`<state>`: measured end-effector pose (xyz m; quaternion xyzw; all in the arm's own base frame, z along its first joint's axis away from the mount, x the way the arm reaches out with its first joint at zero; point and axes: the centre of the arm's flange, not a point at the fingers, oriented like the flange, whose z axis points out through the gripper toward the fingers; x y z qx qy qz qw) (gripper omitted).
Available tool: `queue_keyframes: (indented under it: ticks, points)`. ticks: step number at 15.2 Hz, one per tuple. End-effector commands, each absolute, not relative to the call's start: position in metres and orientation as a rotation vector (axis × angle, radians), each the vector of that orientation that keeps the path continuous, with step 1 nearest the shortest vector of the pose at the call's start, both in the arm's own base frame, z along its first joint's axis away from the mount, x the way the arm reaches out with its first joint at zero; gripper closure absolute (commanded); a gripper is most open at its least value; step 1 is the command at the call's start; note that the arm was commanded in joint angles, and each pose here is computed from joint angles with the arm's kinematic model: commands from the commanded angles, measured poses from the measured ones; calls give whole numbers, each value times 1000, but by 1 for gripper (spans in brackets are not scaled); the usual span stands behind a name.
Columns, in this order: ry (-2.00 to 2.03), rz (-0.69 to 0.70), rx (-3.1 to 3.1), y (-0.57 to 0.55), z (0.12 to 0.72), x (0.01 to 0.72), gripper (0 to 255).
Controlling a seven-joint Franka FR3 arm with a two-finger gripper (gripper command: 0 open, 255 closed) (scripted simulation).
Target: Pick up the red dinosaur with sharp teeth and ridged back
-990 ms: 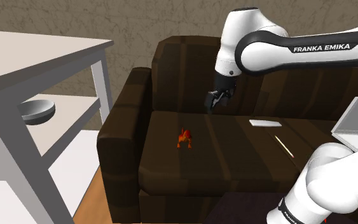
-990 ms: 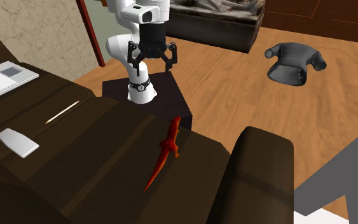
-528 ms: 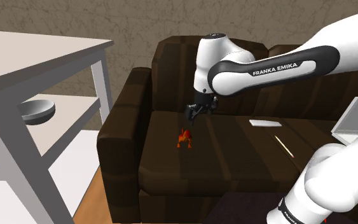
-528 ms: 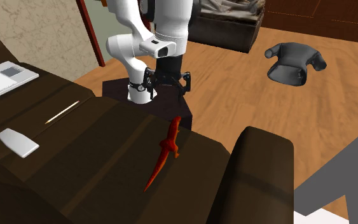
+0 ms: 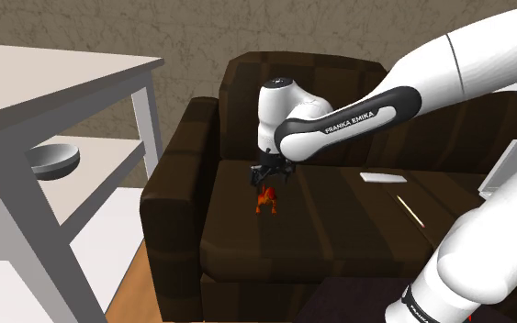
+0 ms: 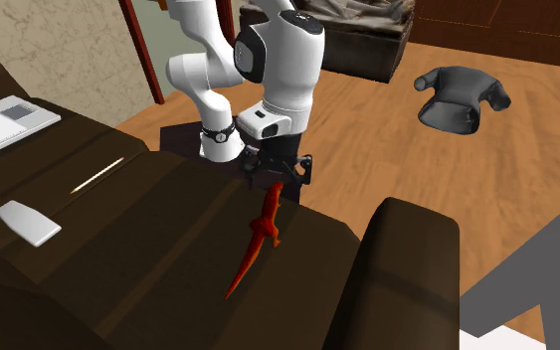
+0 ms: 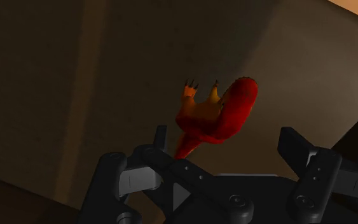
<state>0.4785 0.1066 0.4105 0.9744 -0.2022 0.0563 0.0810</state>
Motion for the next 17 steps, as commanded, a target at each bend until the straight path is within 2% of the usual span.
queue_keyframes:
  ticks: [1,6,7,17]
  points:
    - [-609,170,2912,108,400,479,0]
    - [-609,170,2912,108,381,479,0]
    - [-609,170,2912,108,382,479,255]
    - [-609,170,2912,108,386,479,255]
